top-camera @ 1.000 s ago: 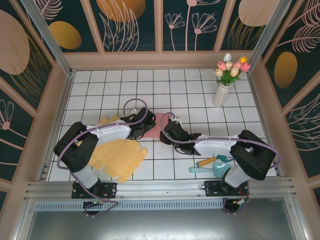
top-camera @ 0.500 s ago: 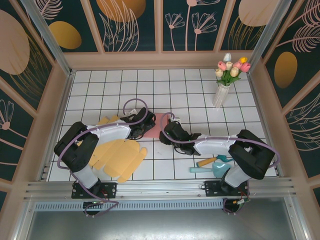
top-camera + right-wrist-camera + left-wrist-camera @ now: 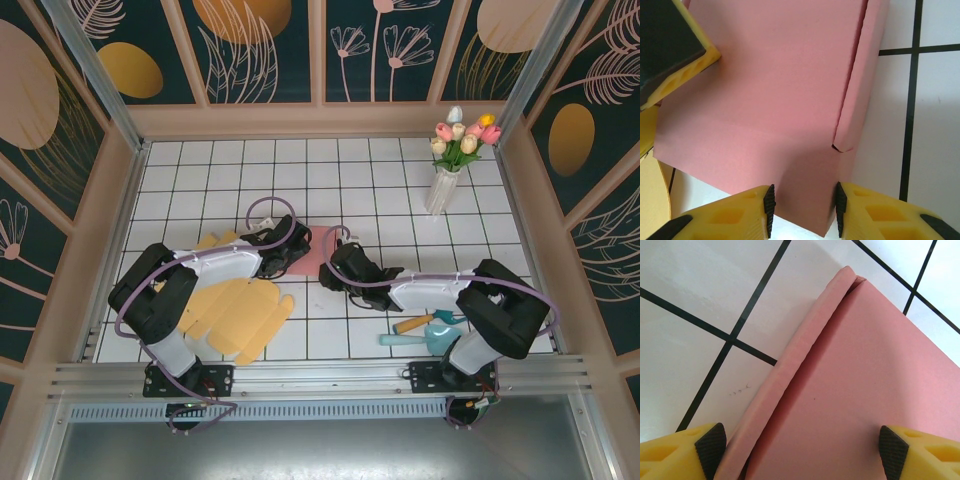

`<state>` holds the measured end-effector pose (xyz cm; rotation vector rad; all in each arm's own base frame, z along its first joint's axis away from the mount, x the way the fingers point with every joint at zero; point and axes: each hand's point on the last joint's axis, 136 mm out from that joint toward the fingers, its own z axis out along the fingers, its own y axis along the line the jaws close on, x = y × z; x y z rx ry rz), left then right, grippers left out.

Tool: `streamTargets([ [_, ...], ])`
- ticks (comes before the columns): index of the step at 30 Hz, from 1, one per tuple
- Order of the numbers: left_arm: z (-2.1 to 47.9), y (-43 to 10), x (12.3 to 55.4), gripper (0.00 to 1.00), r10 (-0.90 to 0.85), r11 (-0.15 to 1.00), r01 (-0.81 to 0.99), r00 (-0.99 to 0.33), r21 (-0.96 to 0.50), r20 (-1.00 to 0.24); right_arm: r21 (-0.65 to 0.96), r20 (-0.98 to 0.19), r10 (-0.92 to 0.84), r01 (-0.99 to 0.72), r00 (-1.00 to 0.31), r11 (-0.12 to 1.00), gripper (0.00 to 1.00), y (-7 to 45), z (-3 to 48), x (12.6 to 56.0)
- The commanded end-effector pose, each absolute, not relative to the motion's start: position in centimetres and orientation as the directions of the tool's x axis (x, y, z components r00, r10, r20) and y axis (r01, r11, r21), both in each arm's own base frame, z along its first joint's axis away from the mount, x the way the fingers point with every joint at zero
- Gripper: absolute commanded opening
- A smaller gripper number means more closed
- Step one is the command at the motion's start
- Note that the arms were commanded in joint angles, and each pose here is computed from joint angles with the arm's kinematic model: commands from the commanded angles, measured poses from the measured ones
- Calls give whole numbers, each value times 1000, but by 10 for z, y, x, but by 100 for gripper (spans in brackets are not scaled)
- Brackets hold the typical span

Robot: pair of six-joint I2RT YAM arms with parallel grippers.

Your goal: Fold the paper box

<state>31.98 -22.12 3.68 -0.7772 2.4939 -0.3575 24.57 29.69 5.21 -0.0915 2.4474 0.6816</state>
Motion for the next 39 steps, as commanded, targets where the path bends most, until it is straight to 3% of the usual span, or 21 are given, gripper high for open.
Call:
streamTargets([
  [1,11,-209,307,80,-582,812,-500,-730,-300,-358,554,-547,71,-297,-834,777,40,323,70,232],
  [14,9,-208,308,80,-583,812,-504,-729,-294,-360,558,-582,42,-362,-812,747,40,328,83,229],
  [26,9,-208,308,80,-580,814,-503,-729,-292,-363,410,-633,2,-334,-774,849,40,306,64,243],
  [34,4,-208,308,80,-581,814,-508,-730,-283,-360,376,-642,-40,-360,-765,854,39,305,51,242],
  [36,3,-207,307,80,-579,815,-508,-732,-279,-360,369,-650,-47,-369,-758,853,33,303,51,242],
  [39,2,-206,307,80,-579,815,-509,-729,-277,-364,346,-662,-47,-360,-748,866,33,298,48,244],
])
